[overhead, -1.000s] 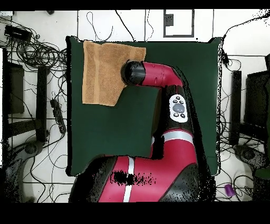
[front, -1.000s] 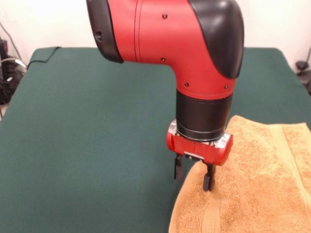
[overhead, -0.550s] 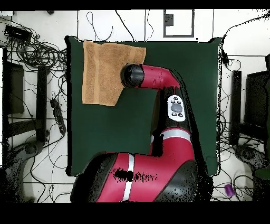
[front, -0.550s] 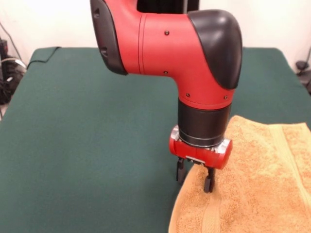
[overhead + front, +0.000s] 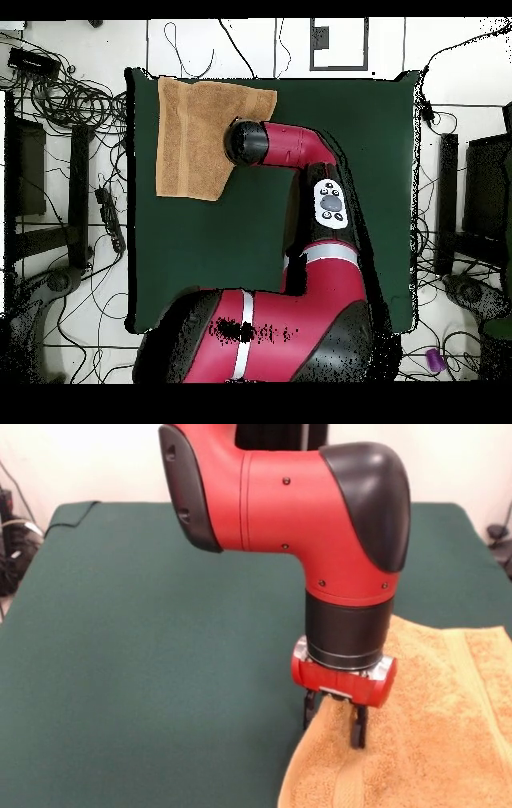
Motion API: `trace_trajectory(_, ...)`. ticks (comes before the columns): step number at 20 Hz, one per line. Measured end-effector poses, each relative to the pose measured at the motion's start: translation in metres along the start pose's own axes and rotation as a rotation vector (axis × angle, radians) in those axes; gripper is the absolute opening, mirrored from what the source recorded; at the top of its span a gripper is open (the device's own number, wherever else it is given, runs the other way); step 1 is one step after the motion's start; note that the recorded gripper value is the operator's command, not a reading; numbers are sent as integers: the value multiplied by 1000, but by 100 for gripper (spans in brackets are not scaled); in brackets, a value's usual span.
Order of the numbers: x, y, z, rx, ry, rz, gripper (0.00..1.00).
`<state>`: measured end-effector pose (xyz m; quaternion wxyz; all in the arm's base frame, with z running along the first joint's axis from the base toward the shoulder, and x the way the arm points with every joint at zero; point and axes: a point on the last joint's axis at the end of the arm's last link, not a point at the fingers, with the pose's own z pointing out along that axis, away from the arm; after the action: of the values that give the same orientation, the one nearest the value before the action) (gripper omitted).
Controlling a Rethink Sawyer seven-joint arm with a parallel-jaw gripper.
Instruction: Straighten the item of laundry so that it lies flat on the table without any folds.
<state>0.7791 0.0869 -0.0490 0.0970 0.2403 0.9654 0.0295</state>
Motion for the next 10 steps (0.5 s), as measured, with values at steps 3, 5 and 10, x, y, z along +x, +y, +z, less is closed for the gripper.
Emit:
trace_trajectory(3, 0, 2, 0, -3, -6, -2, 100)
trace_trajectory(5, 2, 5, 0, -6, -10, -6, 100)
trace_trajectory(10, 5, 12, 0, -12, -19, -16, 0)
